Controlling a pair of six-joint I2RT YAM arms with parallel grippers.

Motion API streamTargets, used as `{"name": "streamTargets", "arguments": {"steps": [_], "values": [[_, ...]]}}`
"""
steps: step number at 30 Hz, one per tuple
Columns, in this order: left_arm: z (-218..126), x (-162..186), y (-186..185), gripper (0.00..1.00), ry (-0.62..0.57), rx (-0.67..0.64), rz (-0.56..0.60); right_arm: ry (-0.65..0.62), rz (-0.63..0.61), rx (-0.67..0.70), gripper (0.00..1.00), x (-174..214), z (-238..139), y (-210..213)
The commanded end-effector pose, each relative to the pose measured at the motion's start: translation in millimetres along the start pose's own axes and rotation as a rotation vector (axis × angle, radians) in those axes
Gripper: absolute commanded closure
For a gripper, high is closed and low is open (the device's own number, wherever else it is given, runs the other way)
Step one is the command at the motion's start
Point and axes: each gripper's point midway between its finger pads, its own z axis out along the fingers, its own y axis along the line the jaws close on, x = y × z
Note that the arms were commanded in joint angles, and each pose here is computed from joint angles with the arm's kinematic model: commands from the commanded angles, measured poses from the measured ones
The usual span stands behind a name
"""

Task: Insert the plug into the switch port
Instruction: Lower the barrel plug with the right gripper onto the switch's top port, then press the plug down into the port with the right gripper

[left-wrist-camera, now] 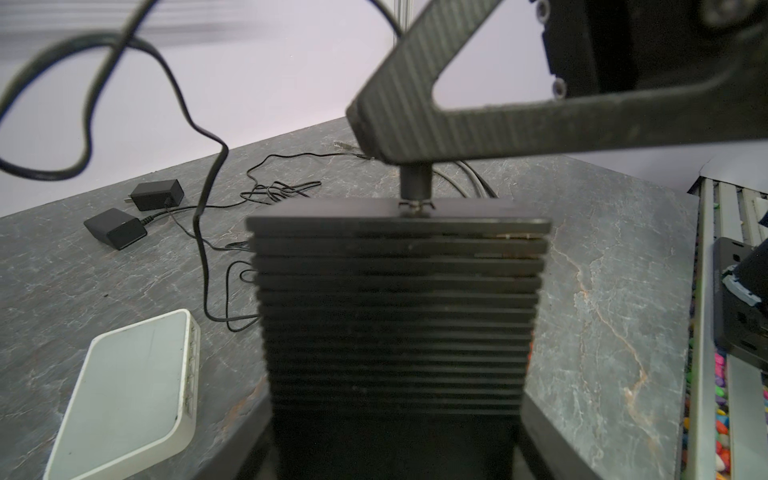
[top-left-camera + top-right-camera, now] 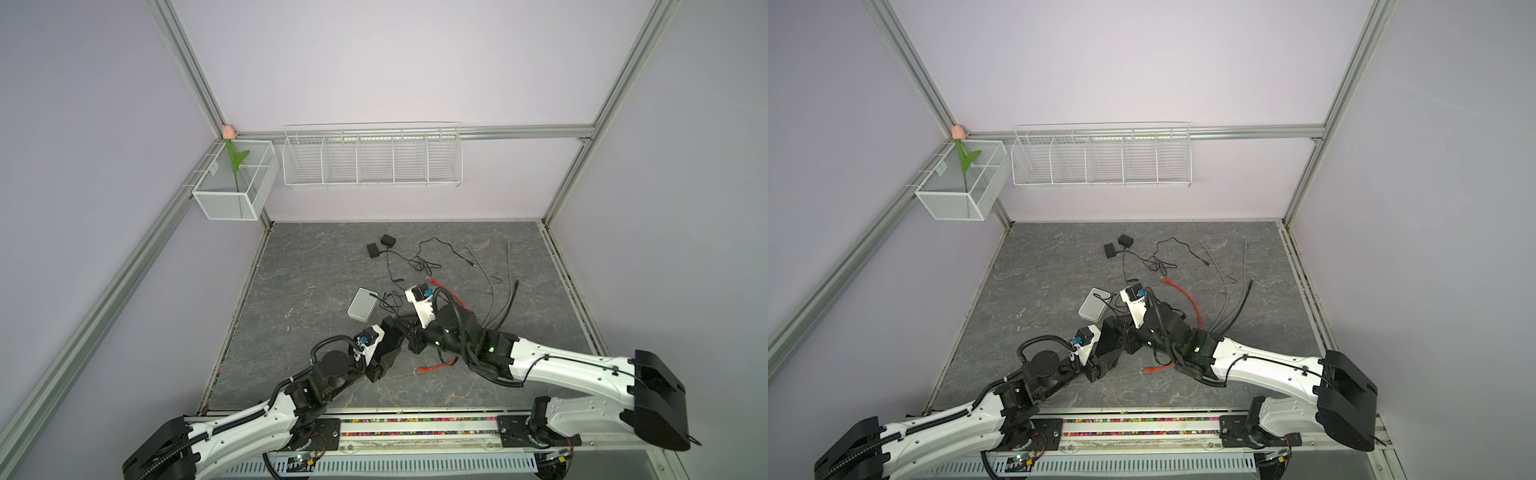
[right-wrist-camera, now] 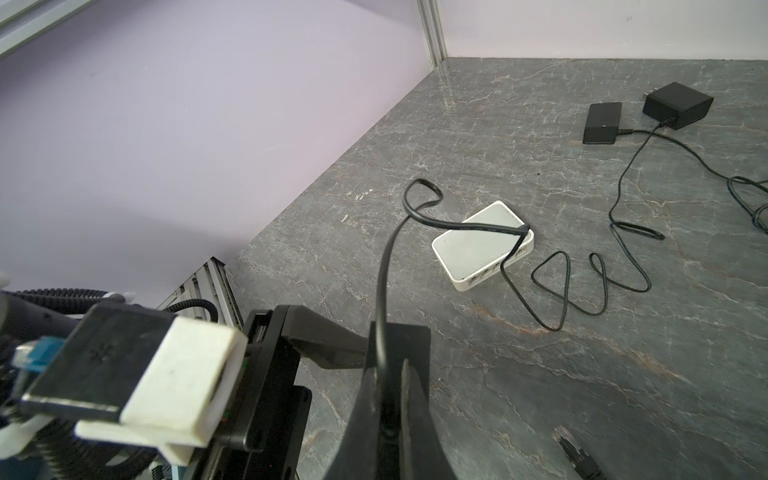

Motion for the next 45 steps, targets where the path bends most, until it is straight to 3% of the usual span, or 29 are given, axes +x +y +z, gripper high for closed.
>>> {"name": "streamTargets", "arguments": {"steps": [1, 45], "values": [[-25, -126, -11, 1.0, -0.434, 0.053, 0.0, 0.276, 0.002, 0.047, 0.93, 83, 5, -16], [-53, -165, -12, 1.0, -0.589, 0.063, 0.01, 0.351, -0.008, 0.014, 0.93, 121, 19, -7]]}}
